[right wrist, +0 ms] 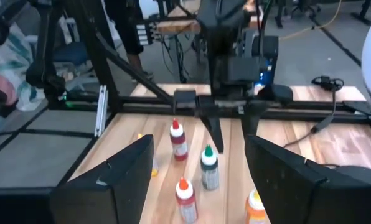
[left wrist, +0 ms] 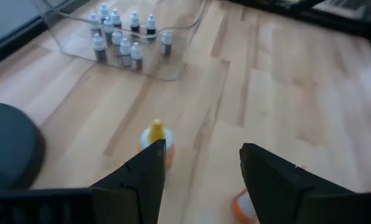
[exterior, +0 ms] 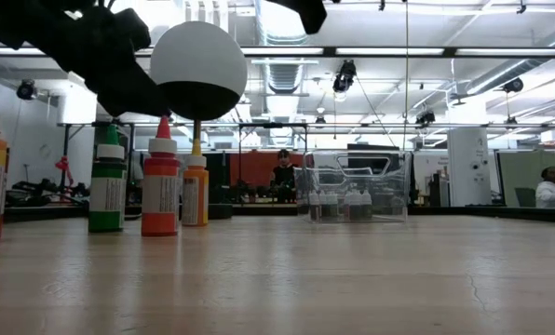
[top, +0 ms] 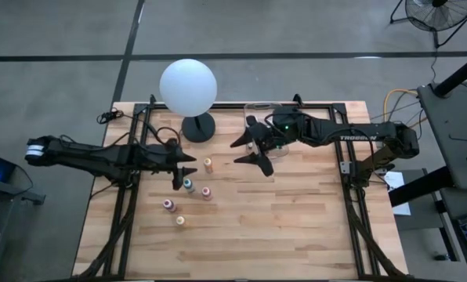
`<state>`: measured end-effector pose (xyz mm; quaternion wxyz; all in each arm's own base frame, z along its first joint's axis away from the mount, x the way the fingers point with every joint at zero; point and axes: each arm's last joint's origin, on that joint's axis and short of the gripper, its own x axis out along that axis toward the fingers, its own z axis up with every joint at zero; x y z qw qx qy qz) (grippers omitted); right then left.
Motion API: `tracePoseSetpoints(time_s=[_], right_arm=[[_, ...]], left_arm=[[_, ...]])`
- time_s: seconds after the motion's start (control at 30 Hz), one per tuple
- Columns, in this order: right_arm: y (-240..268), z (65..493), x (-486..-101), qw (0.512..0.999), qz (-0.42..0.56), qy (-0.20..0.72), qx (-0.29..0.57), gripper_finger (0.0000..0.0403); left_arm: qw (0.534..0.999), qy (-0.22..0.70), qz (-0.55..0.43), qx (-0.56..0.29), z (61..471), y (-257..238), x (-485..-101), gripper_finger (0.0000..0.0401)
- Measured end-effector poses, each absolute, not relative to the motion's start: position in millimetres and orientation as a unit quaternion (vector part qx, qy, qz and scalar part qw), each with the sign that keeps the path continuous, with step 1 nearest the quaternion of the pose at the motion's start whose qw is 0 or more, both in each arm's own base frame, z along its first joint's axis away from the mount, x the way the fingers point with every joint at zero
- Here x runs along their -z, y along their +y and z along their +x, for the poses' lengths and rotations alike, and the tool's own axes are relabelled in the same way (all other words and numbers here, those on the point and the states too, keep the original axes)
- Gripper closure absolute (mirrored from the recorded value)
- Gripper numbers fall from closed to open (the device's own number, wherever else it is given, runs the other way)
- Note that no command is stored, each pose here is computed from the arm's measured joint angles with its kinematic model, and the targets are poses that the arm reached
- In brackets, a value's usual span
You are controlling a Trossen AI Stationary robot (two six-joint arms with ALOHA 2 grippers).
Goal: Pick & Place food coloring
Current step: Put the large green food coloring bottle into the transparent bin
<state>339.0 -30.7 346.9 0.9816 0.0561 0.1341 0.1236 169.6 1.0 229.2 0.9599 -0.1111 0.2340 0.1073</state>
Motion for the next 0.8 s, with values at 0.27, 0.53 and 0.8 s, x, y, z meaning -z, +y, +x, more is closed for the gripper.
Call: tracePoseSetpoints(time_s=[0.27,0.53,0.8], right_arm=[[-31,338,-355,0.984,0.068,0.108,-0.122,0.0159],[-29,338,-355,0.981,0.101,0.112,-0.12,0.016],[-27,338,-356,0.979,0.122,0.114,-0.116,0.0161]], left_arm=[[0.952,0.278,-0.037,-0.124,177,3,-217,0.0223],[0.93,0.336,-0.022,-0.149,193,4,-194,0.0223],[0.936,0.315,-0.039,-0.153,205,4,-191,0.0223]])
